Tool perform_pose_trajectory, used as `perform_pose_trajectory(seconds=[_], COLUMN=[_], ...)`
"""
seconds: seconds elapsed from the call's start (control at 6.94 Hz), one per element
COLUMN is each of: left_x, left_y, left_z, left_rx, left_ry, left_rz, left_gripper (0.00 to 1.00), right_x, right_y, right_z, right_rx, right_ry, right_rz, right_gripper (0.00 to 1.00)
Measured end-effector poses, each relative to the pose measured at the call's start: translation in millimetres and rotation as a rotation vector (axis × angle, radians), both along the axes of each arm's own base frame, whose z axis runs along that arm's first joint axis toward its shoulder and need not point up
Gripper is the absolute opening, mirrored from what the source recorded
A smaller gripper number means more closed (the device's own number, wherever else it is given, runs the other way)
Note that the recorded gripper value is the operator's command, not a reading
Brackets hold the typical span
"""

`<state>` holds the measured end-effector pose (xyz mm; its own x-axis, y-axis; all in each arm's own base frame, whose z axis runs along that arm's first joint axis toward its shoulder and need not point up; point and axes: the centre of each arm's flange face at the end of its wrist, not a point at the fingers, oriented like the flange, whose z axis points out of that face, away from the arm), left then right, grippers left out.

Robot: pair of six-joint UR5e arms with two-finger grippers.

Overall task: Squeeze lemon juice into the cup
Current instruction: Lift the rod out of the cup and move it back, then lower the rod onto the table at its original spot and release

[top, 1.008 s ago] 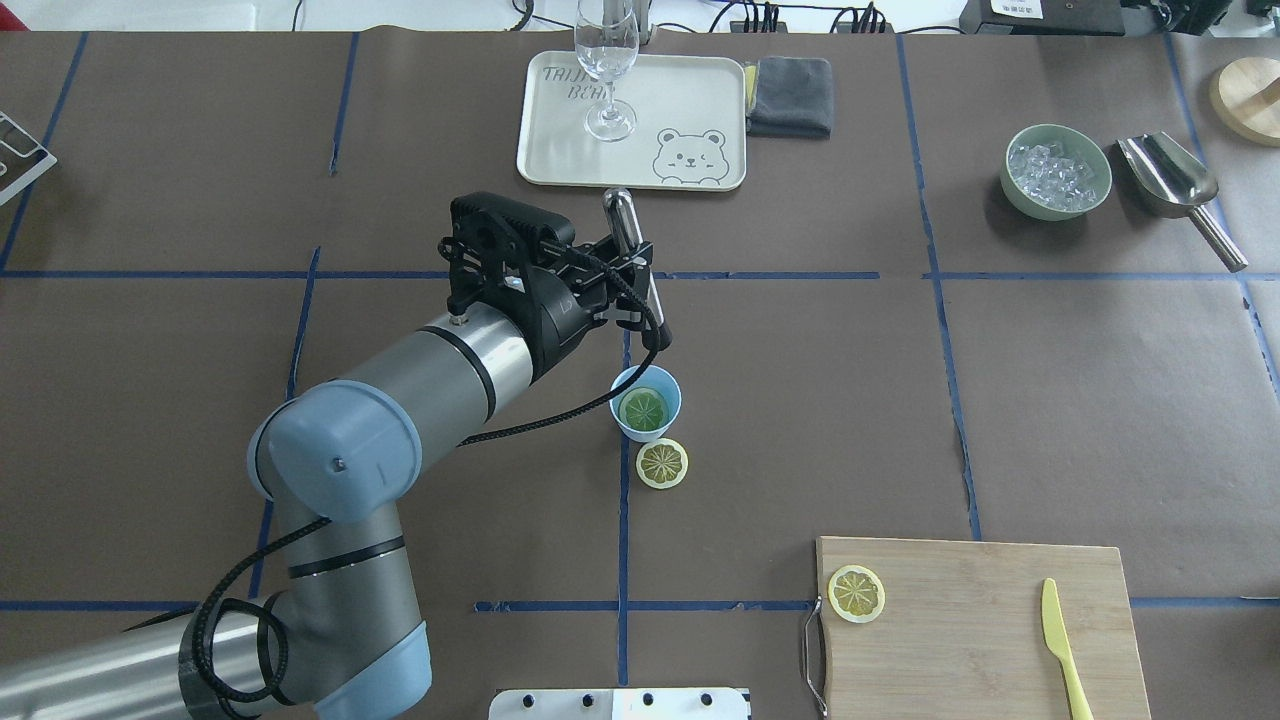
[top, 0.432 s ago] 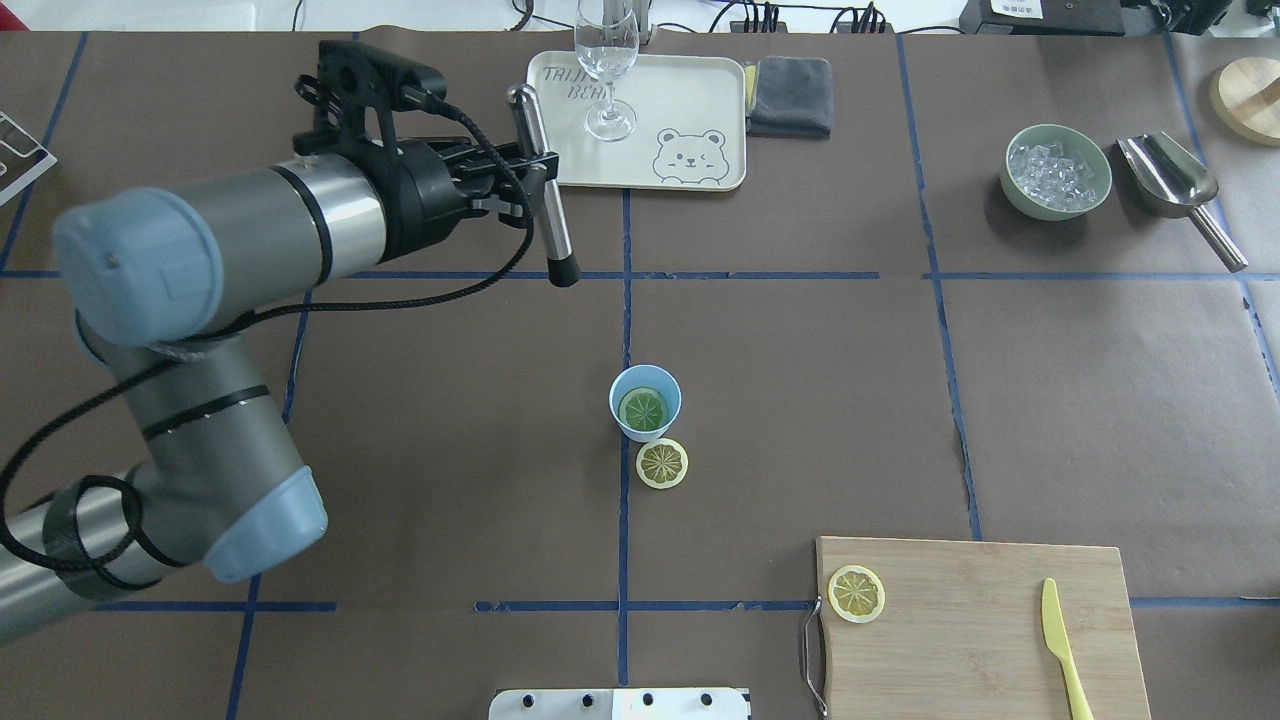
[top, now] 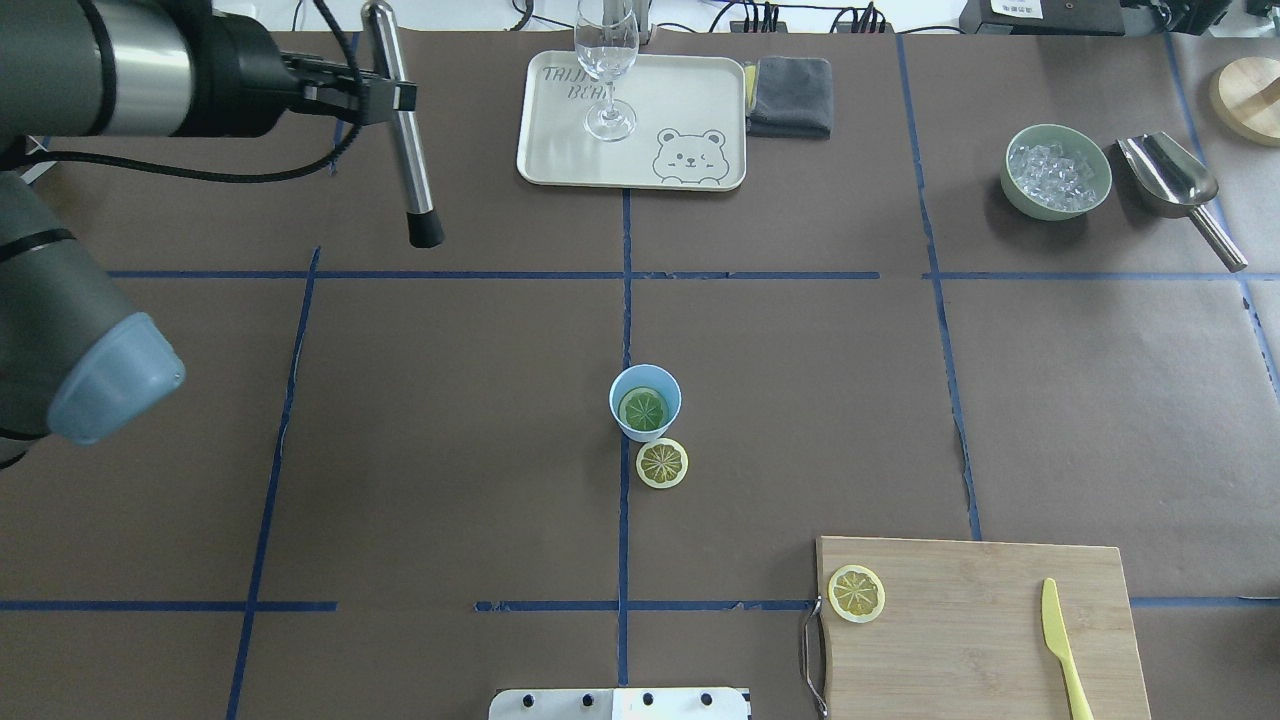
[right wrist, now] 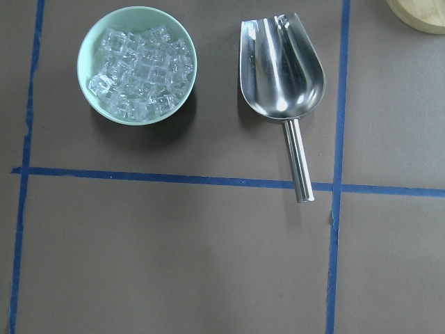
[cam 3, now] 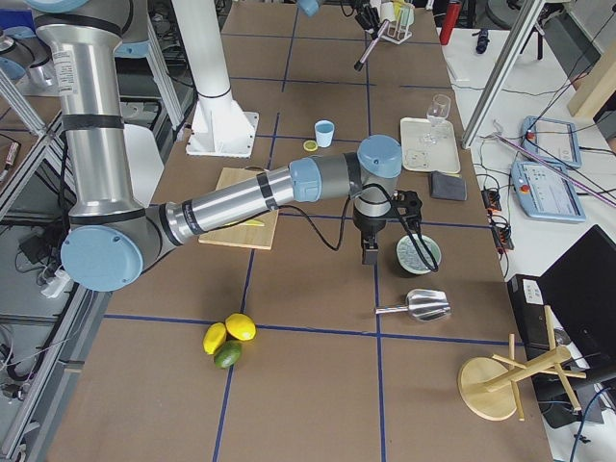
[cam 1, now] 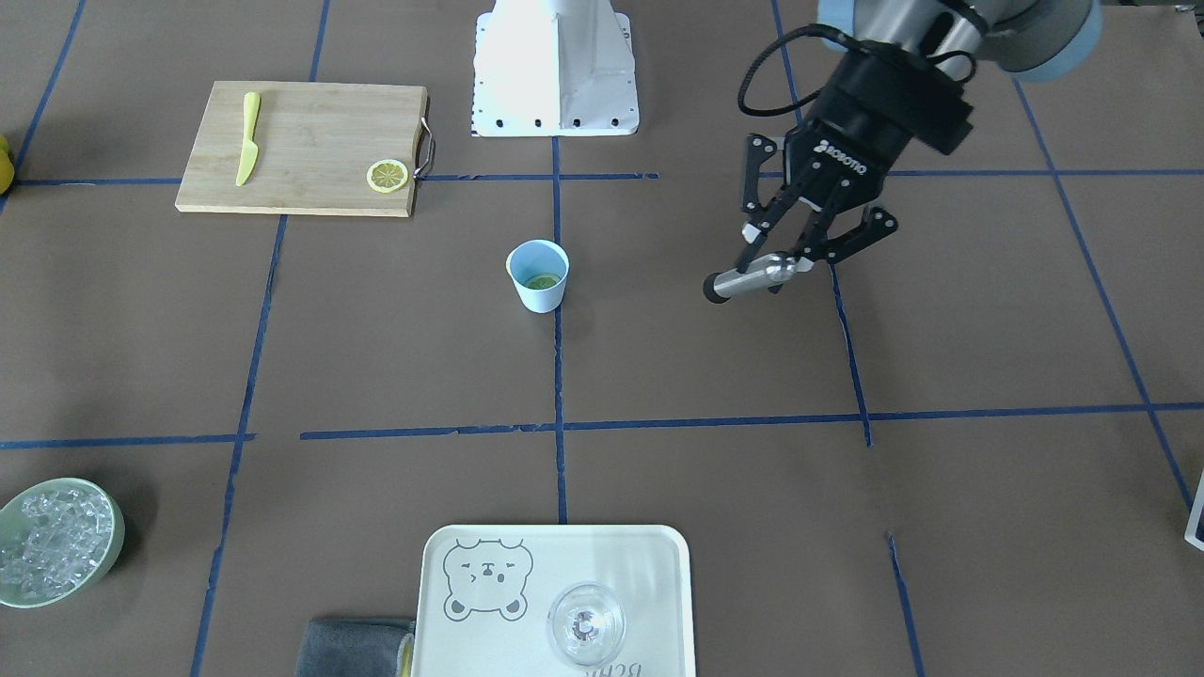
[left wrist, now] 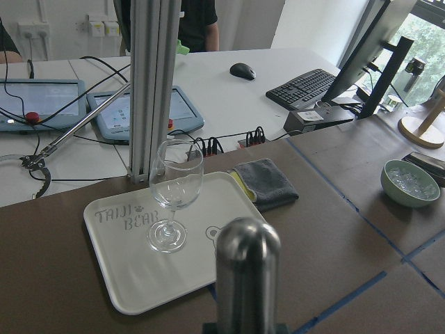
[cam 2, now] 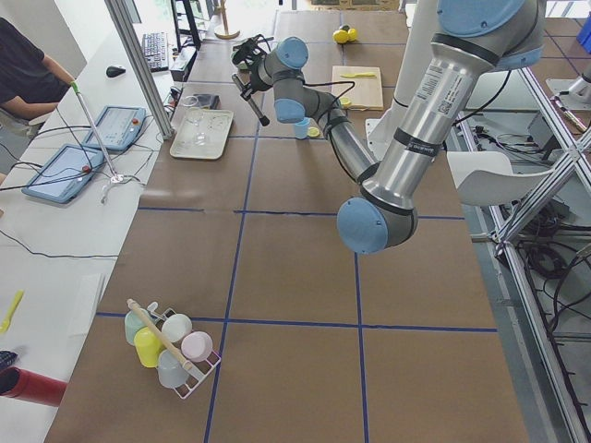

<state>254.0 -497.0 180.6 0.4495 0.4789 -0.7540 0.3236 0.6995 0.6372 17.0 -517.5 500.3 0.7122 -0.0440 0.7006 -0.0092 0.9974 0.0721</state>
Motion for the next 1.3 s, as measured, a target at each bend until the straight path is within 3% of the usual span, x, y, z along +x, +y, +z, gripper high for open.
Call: perform_pose_trajectory(seconds=[0.29,0.43,0.86,1.3], left_x=[-50,-66,-95,-98], left_y=[6,3,-12,-19], left_z=[35,48,87,141], left_rx=[-0.087,-0.164,-0.386,-0.721], left_ry=[-0.043,-0.072,-0.287,-0.455], left_rz=[0.068,0.091,0.116,0.143], left_gripper=[0.0,0.0,0.0,0.0], right_x=[8,13,23,27], right_y=[6,14,49,57], right_z=[14,26,75,89], right_rx=[-0.013,-0.017,-0.009,-0.028], right_ry=[0.003,0.003,-0.023,-0.054], right_rz=[0.002,0.006,0.022,0.032], right_gripper=[1.0,1.0,1.0,1.0])
